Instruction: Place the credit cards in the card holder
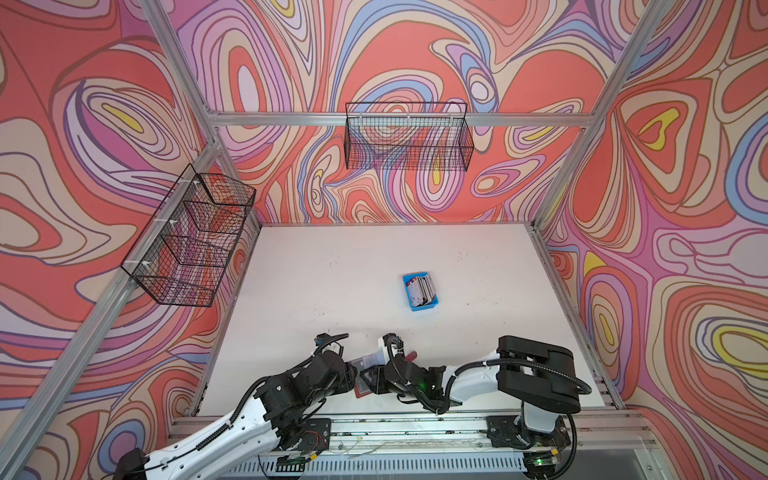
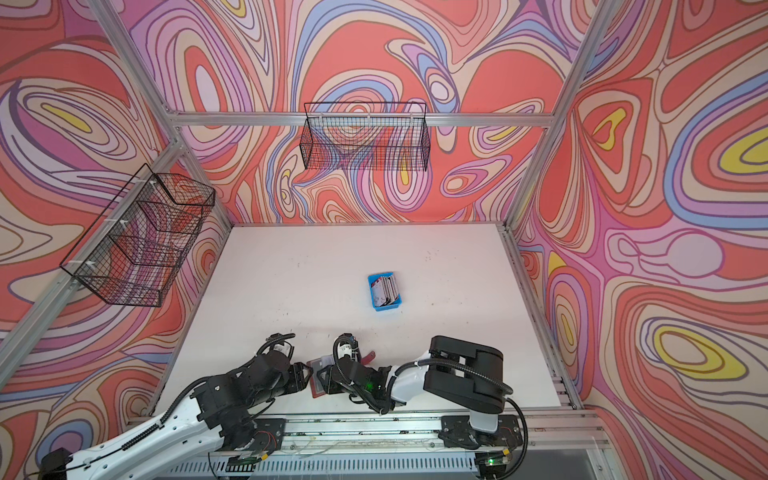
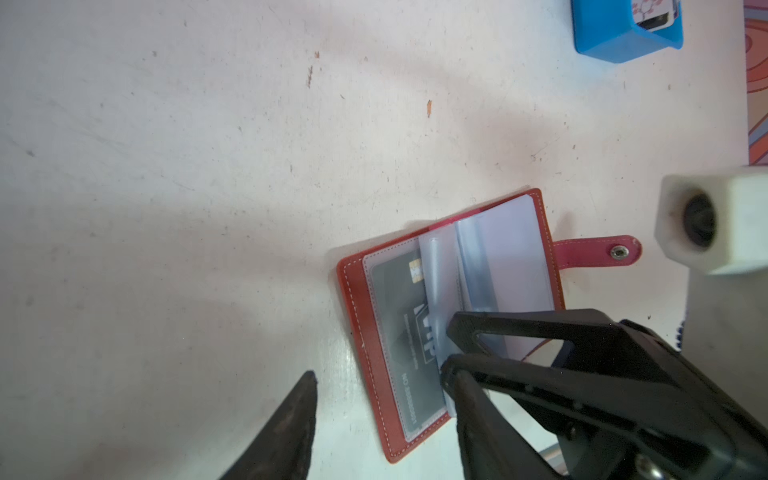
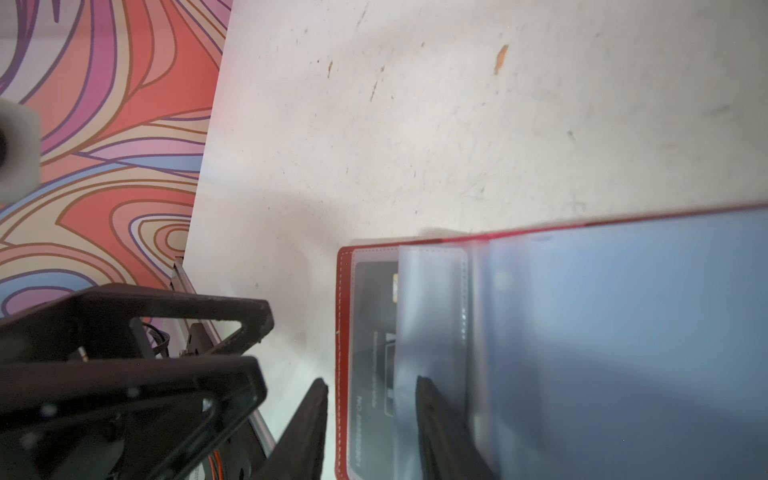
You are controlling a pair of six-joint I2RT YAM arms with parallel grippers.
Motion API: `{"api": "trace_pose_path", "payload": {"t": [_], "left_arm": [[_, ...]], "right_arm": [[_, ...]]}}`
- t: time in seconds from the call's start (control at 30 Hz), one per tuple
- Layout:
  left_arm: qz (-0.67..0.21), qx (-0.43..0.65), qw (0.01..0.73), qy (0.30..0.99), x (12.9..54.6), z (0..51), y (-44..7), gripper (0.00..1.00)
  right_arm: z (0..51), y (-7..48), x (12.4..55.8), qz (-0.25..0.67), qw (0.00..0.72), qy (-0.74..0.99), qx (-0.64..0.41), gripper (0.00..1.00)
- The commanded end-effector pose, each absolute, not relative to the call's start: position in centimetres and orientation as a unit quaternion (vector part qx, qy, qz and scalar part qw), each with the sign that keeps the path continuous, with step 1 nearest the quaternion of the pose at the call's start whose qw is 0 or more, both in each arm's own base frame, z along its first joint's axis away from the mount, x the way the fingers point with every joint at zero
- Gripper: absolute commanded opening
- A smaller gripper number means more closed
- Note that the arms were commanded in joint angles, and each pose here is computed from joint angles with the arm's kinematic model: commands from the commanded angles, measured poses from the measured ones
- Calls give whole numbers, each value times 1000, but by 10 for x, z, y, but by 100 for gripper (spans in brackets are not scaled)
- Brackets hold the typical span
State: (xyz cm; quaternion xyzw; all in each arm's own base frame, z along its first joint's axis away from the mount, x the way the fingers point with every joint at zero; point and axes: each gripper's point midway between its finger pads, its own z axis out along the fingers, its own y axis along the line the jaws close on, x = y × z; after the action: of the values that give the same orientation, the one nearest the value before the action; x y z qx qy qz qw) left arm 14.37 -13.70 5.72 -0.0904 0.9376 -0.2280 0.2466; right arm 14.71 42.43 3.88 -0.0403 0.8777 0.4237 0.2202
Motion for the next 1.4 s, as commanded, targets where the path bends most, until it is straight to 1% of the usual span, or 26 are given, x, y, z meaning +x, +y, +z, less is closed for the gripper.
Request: {"api": "trace_pose_path", "payload": {"t": [0.0, 0.17, 0.27, 0.37, 0.43, 0.53, 0.6, 0.77, 0.9, 1.13, 1.37], "left_arm": [[-215, -107, 257, 936, 146, 65, -127, 56], [-256, -86, 292, 917, 160, 88, -146, 52], [-252, -91, 311, 912, 173, 94, -150, 46], [-270, -88, 312, 907, 183, 102, -163, 39], [-279, -84, 309, 905, 188, 104, -171, 37], [-281, -84, 304, 906, 192, 100, -178, 37], [-298, -90, 307, 899, 197, 100, -186, 38], [-333, -85, 285, 895, 196, 91, -204, 38], [-319, -93, 281, 900, 197, 72, -201, 40], [-304, -104, 265, 909, 195, 47, -195, 40], [-269, -141, 246, 920, 193, 29, -177, 38]], "right_arm": [[33, 434, 142, 433, 201, 878, -40, 38], [26, 434, 143, 426, 201, 882, -36, 36], [26, 432, 144, 424, 204, 882, -33, 36], [26, 433, 143, 424, 205, 882, -34, 35], [25, 433, 142, 423, 204, 882, -35, 35], [23, 432, 142, 423, 203, 883, -34, 35], [21, 433, 141, 422, 203, 883, -34, 35], [17, 437, 140, 423, 200, 883, -34, 34], [14, 438, 140, 422, 197, 884, -36, 34], [13, 438, 139, 421, 196, 885, -36, 34], [18, 438, 139, 423, 200, 883, -34, 34]]}}
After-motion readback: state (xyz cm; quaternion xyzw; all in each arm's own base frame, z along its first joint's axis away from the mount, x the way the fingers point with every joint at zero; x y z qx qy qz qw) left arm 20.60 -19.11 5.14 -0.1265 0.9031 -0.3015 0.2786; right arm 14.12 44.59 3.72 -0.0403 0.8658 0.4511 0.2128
